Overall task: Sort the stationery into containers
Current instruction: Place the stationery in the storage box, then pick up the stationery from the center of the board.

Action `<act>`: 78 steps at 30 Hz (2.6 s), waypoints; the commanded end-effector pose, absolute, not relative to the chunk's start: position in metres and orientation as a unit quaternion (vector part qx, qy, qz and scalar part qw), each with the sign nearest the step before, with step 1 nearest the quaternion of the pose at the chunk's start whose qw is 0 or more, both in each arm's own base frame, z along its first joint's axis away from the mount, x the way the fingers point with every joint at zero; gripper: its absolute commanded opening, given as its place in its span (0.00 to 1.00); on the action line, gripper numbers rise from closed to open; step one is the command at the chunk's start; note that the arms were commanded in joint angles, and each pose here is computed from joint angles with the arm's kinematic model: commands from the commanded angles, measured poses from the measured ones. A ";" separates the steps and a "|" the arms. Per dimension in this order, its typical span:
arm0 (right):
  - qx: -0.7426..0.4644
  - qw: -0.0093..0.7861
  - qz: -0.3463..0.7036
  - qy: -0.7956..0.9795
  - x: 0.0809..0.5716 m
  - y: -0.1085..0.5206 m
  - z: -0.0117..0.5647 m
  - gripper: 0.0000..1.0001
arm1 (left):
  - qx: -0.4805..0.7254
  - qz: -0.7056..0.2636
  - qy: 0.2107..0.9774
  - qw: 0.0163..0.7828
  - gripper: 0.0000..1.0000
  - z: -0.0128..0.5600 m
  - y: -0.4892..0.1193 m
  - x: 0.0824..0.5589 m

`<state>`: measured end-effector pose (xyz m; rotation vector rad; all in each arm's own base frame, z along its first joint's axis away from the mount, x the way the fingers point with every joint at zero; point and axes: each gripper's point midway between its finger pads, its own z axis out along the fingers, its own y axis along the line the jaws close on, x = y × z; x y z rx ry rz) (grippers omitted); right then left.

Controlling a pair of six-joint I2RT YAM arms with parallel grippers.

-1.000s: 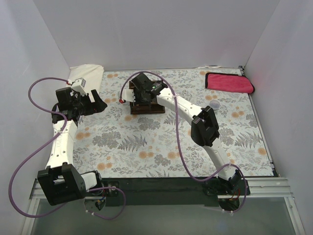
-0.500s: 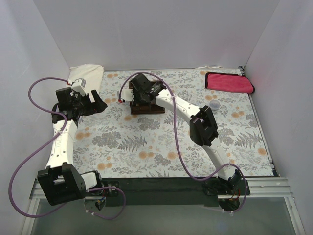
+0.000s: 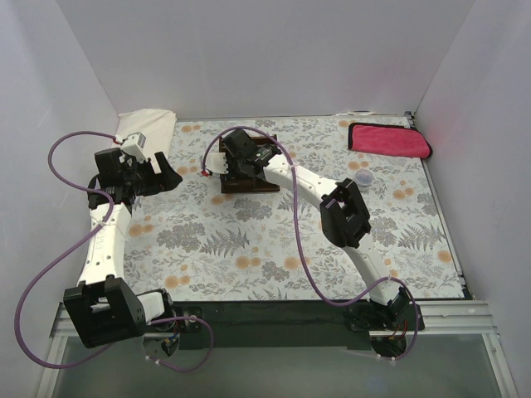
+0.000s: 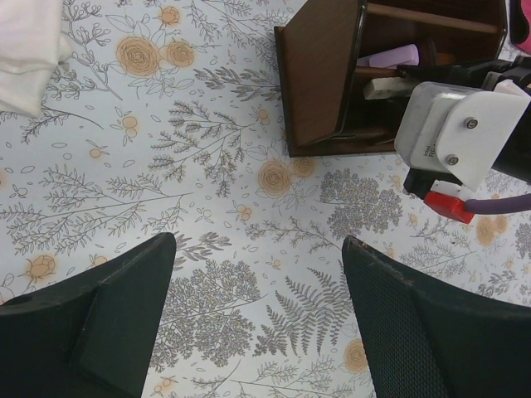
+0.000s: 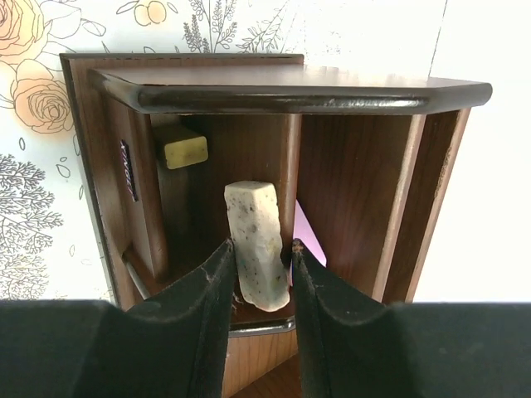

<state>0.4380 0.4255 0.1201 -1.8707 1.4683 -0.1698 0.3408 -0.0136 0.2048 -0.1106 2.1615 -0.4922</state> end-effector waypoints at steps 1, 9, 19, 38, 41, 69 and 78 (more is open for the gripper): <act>-0.725 0.358 -0.051 0.586 0.423 0.415 0.132 0.38 | -0.042 -0.206 0.866 0.454 0.80 0.213 -0.015 0.339; -0.716 0.370 -0.048 0.590 0.415 0.414 0.155 0.41 | -0.042 -0.215 0.862 0.458 0.80 0.216 -0.019 0.338; -0.701 0.373 -0.053 0.606 0.411 0.408 0.166 0.43 | -0.041 -0.219 0.857 0.465 0.79 0.221 -0.021 0.335; -0.302 0.327 0.156 0.882 0.472 0.155 0.193 0.36 | -0.025 -0.230 0.851 0.472 0.79 0.233 -0.028 0.347; -0.249 0.314 0.150 0.904 0.474 0.118 0.181 0.45 | -0.016 -0.232 0.852 0.470 0.79 0.231 -0.031 0.350; -0.127 0.188 0.077 0.971 0.461 0.044 0.073 0.98 | -0.017 -0.245 0.861 0.446 0.79 0.218 -0.042 0.350; -0.119 0.167 0.064 0.976 0.451 0.035 0.060 0.98 | -0.019 -0.241 0.863 0.444 0.79 0.214 -0.040 0.349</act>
